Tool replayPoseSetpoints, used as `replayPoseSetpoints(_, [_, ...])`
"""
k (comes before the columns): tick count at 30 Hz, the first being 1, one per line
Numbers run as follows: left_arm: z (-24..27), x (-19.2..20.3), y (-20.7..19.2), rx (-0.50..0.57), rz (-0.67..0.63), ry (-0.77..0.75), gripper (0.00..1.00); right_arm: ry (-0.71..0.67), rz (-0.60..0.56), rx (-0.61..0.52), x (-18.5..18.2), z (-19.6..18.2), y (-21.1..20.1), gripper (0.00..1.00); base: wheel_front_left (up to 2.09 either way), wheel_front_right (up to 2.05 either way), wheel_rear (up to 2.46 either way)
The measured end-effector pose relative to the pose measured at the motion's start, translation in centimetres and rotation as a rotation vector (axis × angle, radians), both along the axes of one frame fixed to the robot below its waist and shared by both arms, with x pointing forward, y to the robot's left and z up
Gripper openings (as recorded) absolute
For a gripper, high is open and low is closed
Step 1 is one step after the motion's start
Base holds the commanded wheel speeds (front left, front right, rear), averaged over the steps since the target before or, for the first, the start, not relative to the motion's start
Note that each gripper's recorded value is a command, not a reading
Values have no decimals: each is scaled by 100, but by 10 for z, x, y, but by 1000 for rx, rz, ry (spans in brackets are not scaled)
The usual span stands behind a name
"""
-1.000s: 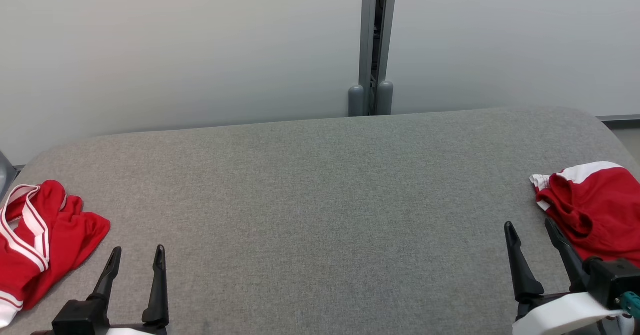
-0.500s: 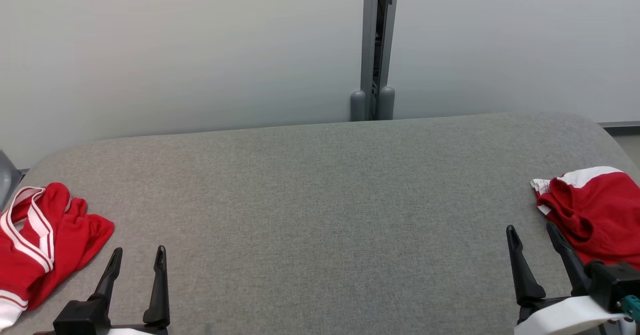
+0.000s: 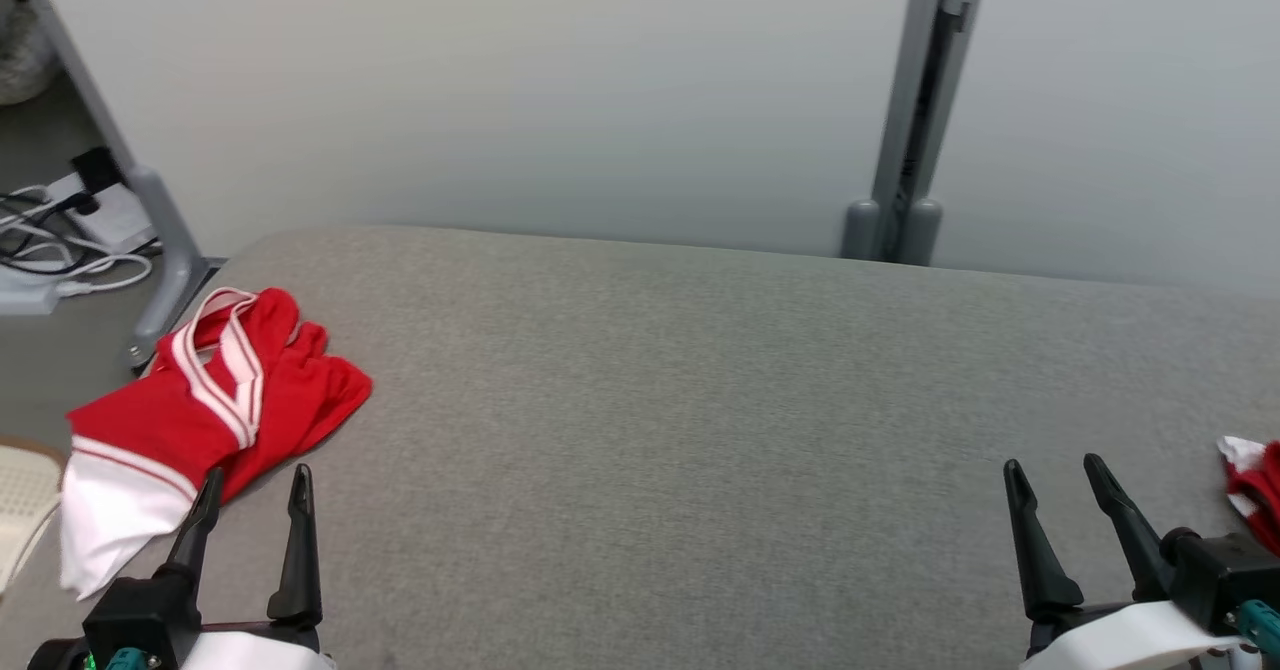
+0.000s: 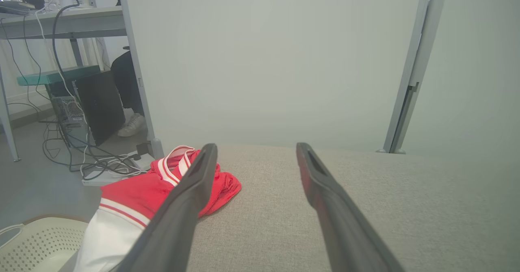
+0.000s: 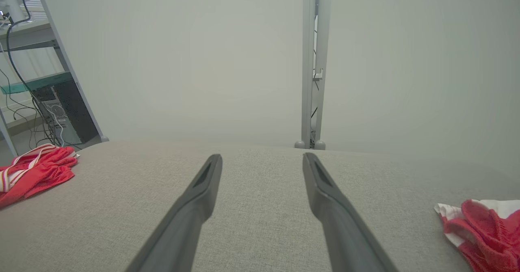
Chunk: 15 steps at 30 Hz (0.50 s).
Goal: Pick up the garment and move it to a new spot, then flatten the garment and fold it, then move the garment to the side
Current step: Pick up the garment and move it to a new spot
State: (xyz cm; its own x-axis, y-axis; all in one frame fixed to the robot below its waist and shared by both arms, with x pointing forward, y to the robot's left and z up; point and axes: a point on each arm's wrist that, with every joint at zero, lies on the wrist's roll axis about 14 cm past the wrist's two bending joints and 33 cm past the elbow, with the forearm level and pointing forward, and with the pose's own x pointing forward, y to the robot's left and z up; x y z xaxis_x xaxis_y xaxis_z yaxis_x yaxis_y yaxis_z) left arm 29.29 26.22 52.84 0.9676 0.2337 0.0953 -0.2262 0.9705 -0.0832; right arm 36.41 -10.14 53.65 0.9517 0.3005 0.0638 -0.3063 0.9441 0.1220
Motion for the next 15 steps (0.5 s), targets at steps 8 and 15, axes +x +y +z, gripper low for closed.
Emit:
replayPoseSetpoints(8, [2, -35, 39, -8, 149, -16, 100, 8, 172, 4, 10, -2, 60, 100, 0, 0, 0])
replayPoseSetpoints(15, [1, -71, 68, -18, 278, -27, 100, 13, 313, 5, 12, -4, 109, 100, 0, 0, 0])
